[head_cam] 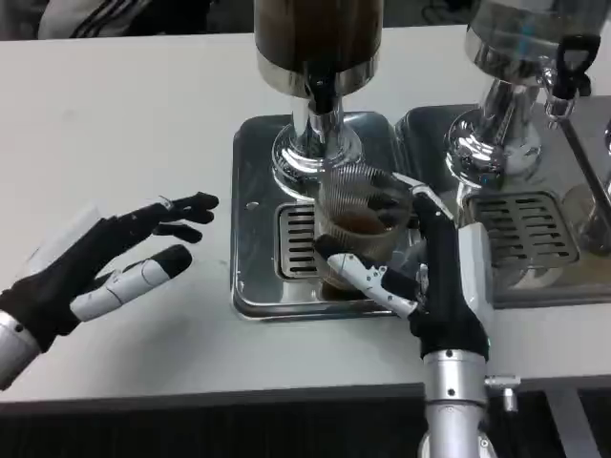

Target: Grasp the cup under the faucet to collect the drink, then remove the cup.

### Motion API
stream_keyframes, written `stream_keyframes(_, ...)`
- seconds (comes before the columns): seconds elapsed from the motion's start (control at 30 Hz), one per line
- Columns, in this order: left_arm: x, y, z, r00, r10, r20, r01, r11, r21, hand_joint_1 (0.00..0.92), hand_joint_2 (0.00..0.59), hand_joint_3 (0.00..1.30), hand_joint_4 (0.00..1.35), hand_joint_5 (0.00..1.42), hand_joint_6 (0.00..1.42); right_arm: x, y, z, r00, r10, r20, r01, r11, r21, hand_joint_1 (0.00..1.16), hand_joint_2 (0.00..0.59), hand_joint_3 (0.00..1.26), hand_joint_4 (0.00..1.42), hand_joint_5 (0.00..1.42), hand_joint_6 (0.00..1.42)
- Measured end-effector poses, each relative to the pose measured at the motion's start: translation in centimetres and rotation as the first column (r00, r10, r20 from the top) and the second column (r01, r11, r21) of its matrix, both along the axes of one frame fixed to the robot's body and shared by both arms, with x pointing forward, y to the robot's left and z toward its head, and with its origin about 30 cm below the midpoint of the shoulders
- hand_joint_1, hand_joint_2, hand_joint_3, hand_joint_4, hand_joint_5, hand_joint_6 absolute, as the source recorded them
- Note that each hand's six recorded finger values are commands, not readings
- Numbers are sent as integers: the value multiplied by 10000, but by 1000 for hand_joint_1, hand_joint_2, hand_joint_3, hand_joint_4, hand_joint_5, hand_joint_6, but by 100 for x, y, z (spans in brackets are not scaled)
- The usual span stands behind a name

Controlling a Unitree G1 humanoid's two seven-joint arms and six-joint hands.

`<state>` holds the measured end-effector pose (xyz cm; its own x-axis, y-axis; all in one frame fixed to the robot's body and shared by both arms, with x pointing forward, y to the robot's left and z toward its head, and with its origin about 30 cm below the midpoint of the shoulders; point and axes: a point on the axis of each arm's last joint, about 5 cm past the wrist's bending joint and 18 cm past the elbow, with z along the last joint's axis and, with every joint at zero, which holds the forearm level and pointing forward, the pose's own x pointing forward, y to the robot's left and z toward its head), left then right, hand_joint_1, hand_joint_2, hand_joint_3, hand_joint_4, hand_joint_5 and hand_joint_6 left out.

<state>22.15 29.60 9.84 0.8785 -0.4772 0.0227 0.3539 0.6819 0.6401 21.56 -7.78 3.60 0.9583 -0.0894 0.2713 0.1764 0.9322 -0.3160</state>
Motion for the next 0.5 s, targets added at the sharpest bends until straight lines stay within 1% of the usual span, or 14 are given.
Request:
stream_keyframes(0.13, 4, -16, -12, 10000, -23, -29, 22, 10000, -48, 0, 91, 231, 232, 302, 183, -58, -72, -12, 9999, -110, -77, 109, 9999, -76, 781, 216, 601, 845, 988, 1332)
stream_keyframes(0.23, 8, -26, -15, 10000, -70, -27, 70, 10000, -46, 0, 91, 228, 229, 301, 179, -84, -98, -10, 9999, -128, -101, 127, 9999, -102, 782, 220, 611, 845, 990, 1332)
stream_keyframes(0.37, 10, -37, -18, 9999, -119, 4, 119, 9999, -61, 0, 91, 224, 214, 291, 174, -132, -171, 13, 10000, -85, -11, 85, 9995, -297, 790, 220, 616, 845, 1004, 1348)
stream_keyframes(0.5, 13, -67, -30, 9997, -226, 54, 227, 9997, -124, 0, 91, 217, 179, 264, 171, -184, -234, 25, 9999, -91, -95, 87, 9992, -398, 805, 217, 627, 855, 1018, 1361)
